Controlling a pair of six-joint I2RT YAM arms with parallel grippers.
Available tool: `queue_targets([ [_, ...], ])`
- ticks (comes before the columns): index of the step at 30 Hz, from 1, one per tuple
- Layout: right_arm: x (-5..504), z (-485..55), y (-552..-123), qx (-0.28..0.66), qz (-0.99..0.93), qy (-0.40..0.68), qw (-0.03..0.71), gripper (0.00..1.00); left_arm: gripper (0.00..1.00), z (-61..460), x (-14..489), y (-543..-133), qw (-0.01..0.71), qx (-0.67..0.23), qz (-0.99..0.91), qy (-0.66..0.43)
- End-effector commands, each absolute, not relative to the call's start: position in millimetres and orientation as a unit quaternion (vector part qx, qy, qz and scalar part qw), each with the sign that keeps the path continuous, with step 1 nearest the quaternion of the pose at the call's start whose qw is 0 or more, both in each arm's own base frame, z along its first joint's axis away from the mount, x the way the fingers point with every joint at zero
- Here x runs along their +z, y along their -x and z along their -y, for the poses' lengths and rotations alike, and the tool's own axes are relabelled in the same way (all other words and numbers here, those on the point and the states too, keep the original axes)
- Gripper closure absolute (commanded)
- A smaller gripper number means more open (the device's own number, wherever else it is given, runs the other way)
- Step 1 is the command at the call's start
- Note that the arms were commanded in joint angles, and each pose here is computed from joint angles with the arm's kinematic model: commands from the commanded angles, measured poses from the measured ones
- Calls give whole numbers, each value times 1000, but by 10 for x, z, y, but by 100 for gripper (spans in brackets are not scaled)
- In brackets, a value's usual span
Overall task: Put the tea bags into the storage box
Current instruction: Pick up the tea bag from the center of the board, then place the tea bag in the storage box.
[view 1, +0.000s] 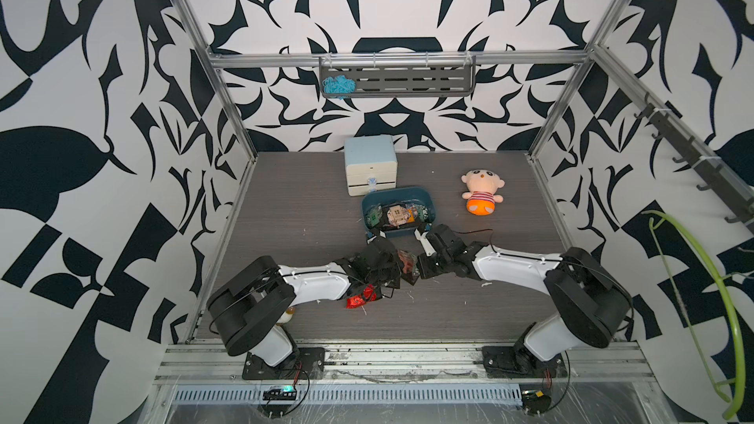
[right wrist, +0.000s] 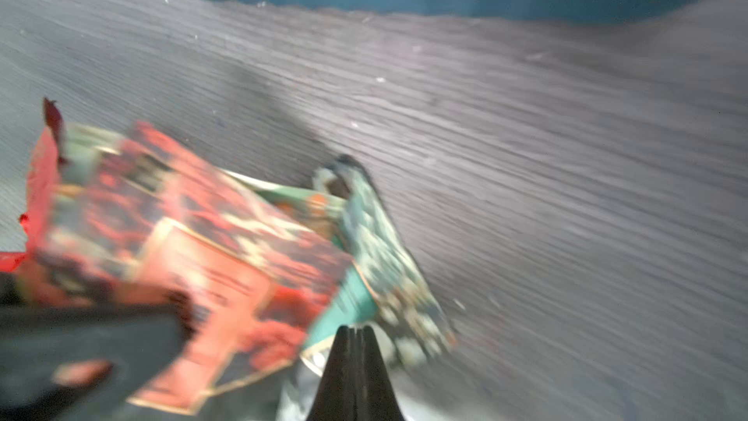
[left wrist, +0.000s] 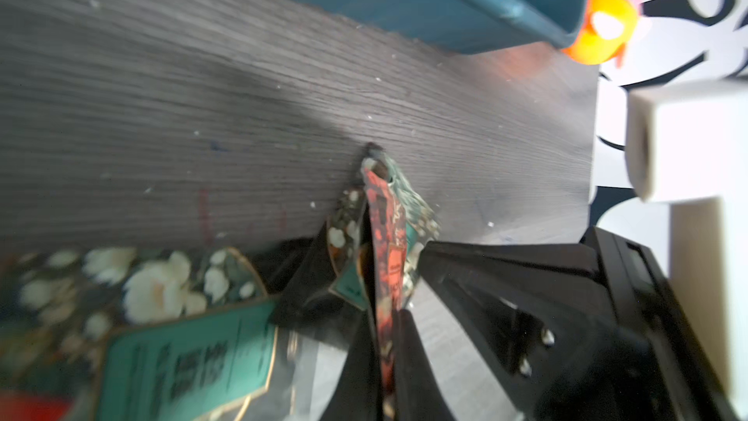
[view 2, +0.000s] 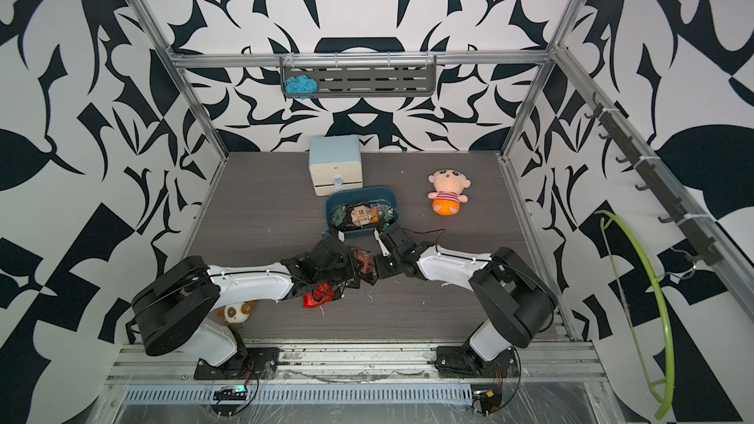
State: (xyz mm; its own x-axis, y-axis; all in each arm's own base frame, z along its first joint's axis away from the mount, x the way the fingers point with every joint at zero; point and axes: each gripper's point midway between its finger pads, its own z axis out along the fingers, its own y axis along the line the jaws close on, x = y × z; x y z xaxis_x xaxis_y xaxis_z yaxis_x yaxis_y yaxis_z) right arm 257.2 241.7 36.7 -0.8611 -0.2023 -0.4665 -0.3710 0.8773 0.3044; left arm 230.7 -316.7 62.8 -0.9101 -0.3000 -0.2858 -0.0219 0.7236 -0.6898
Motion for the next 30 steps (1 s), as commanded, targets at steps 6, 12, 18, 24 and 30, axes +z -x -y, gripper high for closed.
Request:
queue_targets([
  [6,903,-2013,-2768,159,-914,90,363,85,100,2848,817,-2022,184,-320,-928,40],
  [12,1071,-1705,-2806,130,-899,38,417,81,100,2661,1466,-2106,277,-292,-915,-15],
  [18,1106,-1575,-2804,115,-895,22,430,79,100,2743,1849,-2542,336,-265,-903,-33],
  [24,1095,-1561,-2797,116,-896,20,428,78,100,3059,1808,-3152,311,-273,-910,-32],
  [30,1054,-1592,-2786,124,-898,23,421,78,100,3354,1678,-3635,282,-304,-910,-11],
])
